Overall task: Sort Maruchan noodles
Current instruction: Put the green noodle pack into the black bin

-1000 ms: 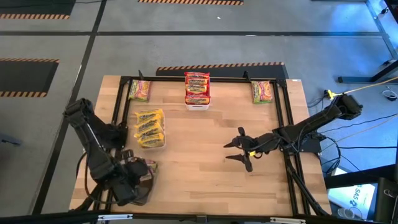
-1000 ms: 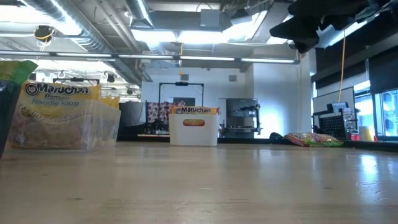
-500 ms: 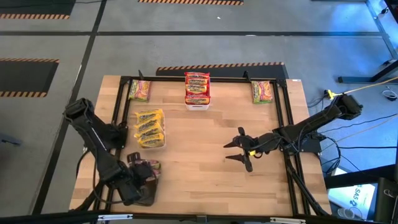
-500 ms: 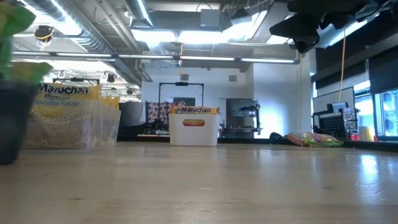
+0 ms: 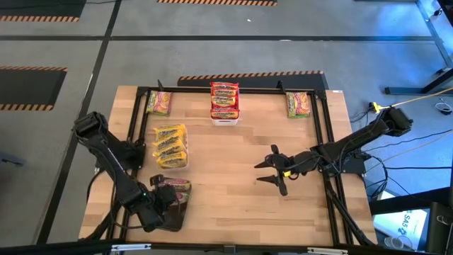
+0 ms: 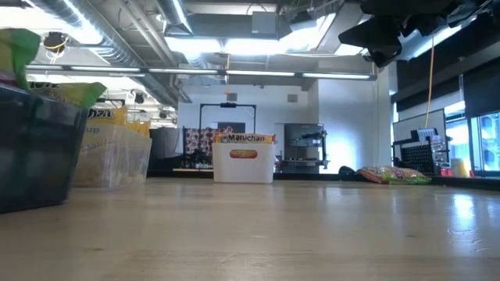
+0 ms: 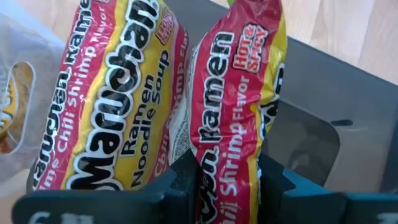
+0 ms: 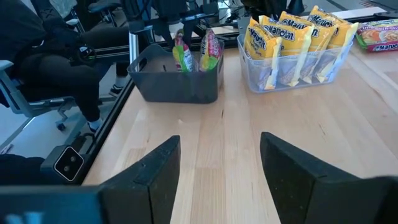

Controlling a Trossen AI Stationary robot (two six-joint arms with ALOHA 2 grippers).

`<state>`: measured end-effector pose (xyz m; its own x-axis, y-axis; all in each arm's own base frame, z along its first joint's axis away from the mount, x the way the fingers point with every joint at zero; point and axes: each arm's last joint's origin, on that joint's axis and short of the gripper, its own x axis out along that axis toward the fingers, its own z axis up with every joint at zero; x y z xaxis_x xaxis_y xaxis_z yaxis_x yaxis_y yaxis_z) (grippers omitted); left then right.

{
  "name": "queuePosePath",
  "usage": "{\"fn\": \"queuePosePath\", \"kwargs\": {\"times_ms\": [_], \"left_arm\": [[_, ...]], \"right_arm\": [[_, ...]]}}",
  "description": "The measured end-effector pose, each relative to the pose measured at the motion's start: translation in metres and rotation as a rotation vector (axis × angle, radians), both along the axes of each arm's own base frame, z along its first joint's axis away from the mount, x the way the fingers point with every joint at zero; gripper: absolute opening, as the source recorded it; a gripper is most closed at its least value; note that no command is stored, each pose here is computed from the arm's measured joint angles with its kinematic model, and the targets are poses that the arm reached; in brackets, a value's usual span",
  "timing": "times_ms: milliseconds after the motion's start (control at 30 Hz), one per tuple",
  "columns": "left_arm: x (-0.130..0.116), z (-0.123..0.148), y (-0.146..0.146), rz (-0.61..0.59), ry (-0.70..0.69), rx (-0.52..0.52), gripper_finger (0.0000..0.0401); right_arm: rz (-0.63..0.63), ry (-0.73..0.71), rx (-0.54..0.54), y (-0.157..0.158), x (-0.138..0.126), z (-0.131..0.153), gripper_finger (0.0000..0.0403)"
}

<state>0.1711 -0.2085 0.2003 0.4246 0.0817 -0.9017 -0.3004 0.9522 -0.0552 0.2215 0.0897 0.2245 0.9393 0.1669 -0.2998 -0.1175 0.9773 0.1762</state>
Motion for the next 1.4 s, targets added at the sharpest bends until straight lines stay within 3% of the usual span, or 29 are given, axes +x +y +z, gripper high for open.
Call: {"fn": "queuePosePath", "kwargs": {"times_ms": [367, 700, 1100, 1400], "left_arm": [[0.014, 0.004, 0.009, -0.004, -0.037, 0.06, 0.0093], [0.031, 0.005, 0.027, -0.025, -0.038, 0.141, 0.0159], [0.053, 0.005, 0.053, -0.001, 0.064, 0.058, 0.0167], [0.062, 0.044, 0.048, -0.015, 0.041, 0.064, 0.0167]], "right_arm": [[0.001, 0.001, -0.001, 0.0, 0.0, 0.0, 0.0198], [0.008, 0.007, 0.0, 0.0, 0.0, -0.001, 0.0198], [0.009, 0.029, -0.013, 0.001, 0.002, -0.006, 0.0198], [0.007, 0.071, -0.028, 0.004, 0.008, -0.018, 0.0198]]}}
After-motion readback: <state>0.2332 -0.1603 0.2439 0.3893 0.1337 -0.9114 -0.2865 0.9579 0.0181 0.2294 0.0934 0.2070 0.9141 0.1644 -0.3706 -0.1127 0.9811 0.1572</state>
